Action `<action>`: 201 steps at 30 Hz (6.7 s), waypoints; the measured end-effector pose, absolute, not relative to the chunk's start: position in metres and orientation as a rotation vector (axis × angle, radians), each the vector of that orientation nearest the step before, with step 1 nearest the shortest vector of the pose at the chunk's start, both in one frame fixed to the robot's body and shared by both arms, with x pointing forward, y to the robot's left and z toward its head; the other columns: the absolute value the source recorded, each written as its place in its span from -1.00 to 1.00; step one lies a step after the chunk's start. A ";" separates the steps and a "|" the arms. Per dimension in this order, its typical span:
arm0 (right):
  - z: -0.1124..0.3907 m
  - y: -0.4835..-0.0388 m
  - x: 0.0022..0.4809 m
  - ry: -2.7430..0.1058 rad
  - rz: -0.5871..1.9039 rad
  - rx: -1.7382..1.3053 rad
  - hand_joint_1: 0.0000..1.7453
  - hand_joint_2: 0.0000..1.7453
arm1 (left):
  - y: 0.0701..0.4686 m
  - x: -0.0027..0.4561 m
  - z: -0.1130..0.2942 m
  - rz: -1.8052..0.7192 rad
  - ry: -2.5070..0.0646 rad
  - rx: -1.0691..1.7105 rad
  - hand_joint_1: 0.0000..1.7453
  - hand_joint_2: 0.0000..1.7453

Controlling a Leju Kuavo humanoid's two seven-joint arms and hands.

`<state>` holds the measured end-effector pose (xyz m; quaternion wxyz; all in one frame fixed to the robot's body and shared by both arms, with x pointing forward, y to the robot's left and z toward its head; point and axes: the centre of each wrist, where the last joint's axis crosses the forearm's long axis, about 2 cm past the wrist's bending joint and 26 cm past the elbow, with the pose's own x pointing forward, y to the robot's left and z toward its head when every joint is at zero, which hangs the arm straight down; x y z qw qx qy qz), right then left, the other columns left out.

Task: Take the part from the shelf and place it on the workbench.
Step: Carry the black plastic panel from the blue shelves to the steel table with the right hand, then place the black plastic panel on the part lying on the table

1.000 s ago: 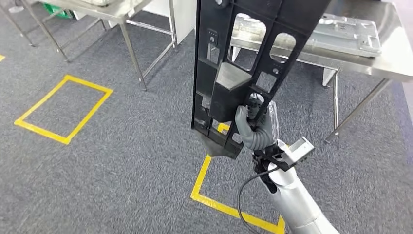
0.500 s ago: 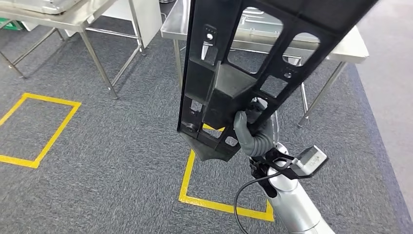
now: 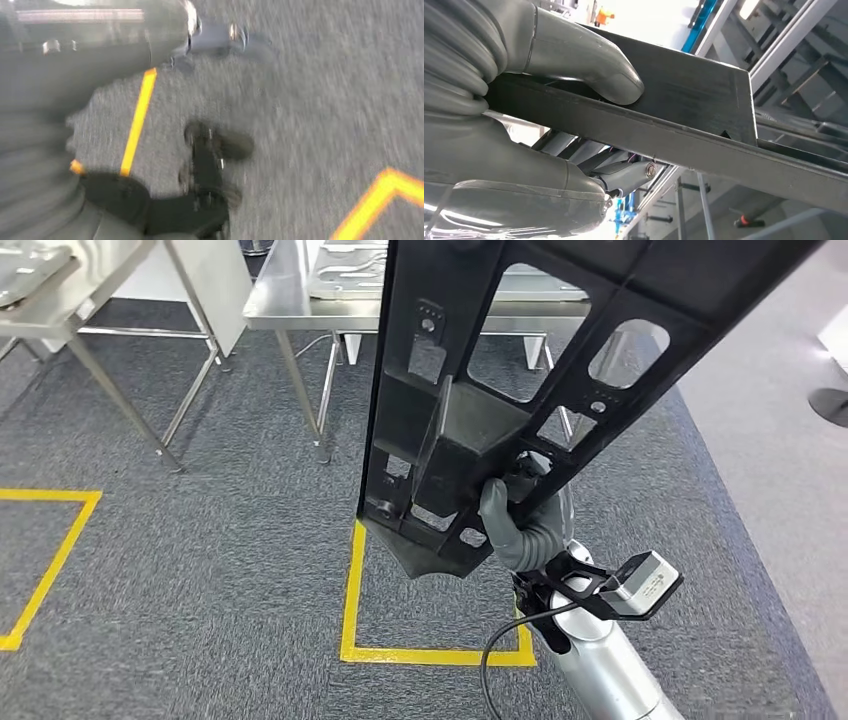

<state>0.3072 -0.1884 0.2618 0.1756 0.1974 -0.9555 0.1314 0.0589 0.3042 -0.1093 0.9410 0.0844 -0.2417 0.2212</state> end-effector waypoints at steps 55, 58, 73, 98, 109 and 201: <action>0.246 -0.199 0.298 -2.678 0.334 0.484 1.00 1.00 | 0.313 0.052 -0.110 0.411 -0.506 0.139 -1.00 1.00; 0.244 -0.200 0.298 -2.671 0.330 0.481 1.00 1.00 | 0.313 0.053 -0.110 0.412 -0.509 0.141 -1.00 1.00; 0.240 -0.198 0.302 -2.642 0.322 0.510 1.00 1.00 | 0.316 0.048 -0.110 0.423 -0.502 0.153 -1.00 1.00; 0.240 -0.199 0.308 -2.642 0.301 0.480 1.00 1.00 | 0.316 0.052 -0.110 0.436 -0.518 0.153 -1.00 1.00; 0.245 -0.195 0.311 -2.648 0.302 0.508 1.00 1.00 | 0.317 0.047 -0.111 0.457 -0.511 0.162 -1.00 1.00; 0.159 -0.178 0.427 -2.055 1.460 -0.634 -1.00 -1.00 | 0.313 0.053 -0.110 0.442 -0.666 0.146 -1.00 -1.00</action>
